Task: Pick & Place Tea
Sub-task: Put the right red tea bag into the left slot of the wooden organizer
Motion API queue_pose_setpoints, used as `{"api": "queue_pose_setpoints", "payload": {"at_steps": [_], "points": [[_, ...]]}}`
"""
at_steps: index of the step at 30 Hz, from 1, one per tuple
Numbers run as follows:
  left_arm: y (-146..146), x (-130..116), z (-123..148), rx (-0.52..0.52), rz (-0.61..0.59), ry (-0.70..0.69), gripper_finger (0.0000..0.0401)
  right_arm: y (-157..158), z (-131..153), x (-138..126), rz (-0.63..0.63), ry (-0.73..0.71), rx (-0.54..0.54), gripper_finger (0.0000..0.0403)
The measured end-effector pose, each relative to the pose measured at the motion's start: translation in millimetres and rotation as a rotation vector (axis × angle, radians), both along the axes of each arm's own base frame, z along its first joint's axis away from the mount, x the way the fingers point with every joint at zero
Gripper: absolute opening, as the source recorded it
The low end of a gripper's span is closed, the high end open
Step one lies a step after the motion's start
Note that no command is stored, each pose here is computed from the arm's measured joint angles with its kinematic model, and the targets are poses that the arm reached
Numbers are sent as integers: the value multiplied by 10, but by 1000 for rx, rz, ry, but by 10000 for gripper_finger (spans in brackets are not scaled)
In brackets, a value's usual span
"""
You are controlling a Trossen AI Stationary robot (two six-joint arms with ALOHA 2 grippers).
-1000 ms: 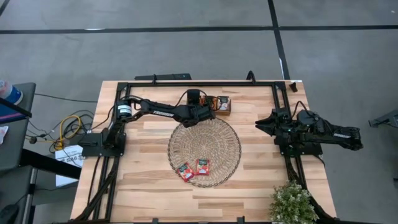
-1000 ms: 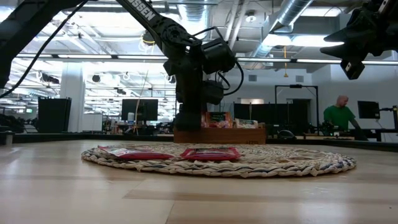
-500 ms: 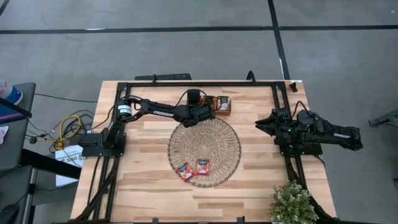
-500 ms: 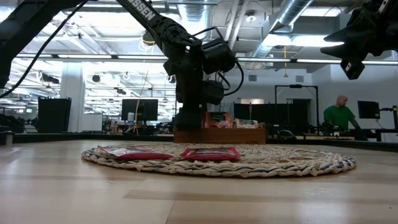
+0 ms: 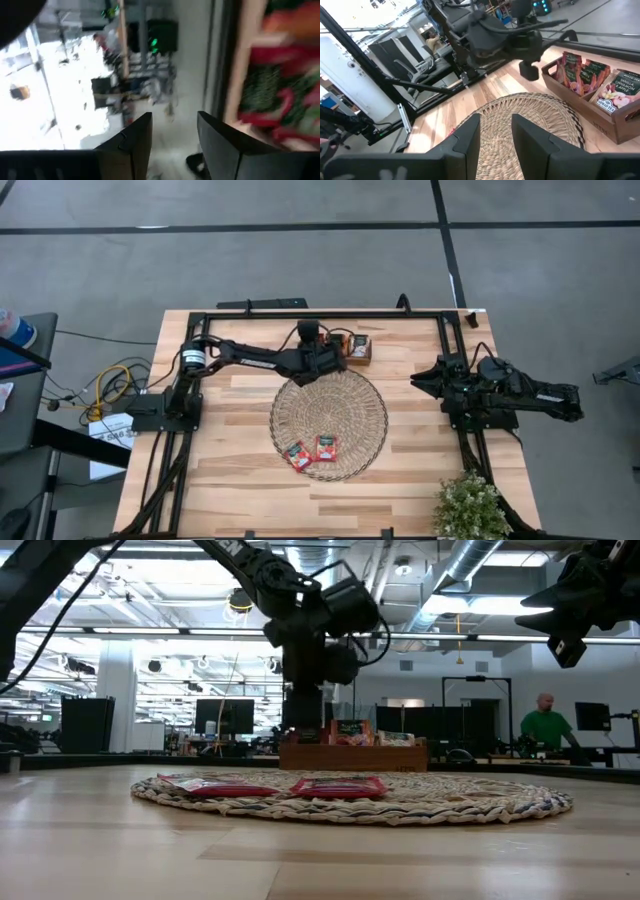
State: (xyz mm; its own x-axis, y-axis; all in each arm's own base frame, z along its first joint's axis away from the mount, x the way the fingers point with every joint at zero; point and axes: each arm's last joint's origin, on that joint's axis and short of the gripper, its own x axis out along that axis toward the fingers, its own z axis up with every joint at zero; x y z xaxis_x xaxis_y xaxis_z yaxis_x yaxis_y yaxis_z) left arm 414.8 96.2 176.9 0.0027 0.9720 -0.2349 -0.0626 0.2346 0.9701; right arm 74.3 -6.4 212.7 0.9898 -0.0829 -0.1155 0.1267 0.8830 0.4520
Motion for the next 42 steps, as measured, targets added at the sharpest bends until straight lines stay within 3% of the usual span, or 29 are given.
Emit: {"api": "queue_pose_setpoints", "payload": {"at_steps": [3, 7, 13, 21, 27, 30, 32, 34, 36, 39, 41, 42], "points": [[-63, 24, 9, -49, -45, -35, 149, 0, 0, 0, 0, 0, 0, 103], [-95, 29, 13, -37, -46, -30, 149, 0, 0, 0, 0, -1, 6, 103], [-110, 66, 153, 75, 10, 12, 149, 0, 0, 0, -2, -1, 19, 103], [-273, 198, 366, 27, -73, -35, 149, 0, 0, 0, -1, -2, 19, 103], [-631, 272, 686, 31, -137, -25, 149, 0, 0, 0, -2, -1, 18, 103], [-921, 290, 974, -9, -193, -114, 149, 0, 0, 0, -2, -2, 18, 103], [-1103, 261, 1192, -100, -245, -181, 149, 0, 0, 0, -2, -1, 18, 103], [-1258, 193, 1442, -273, -290, -275, 149, 0, 0, 0, -2, -2, 18, 103], [-1364, 98, 1679, -560, -293, -415, 149, 0, 0, 0, -2, -1, 18, 103], [-1410, -27, 1921, -1066, -156, -605, 149, 0, 0, 0, -2, -2, 17, 103], [-1414, -75, 2000, -1300, -38, -664, 149, 0, 0, 0, -2, -1, 17, 103], [-1423, -86, 2004, -1364, 12, -678, 149, 0, 0, 0, -2, -2, 17, 103]]}}
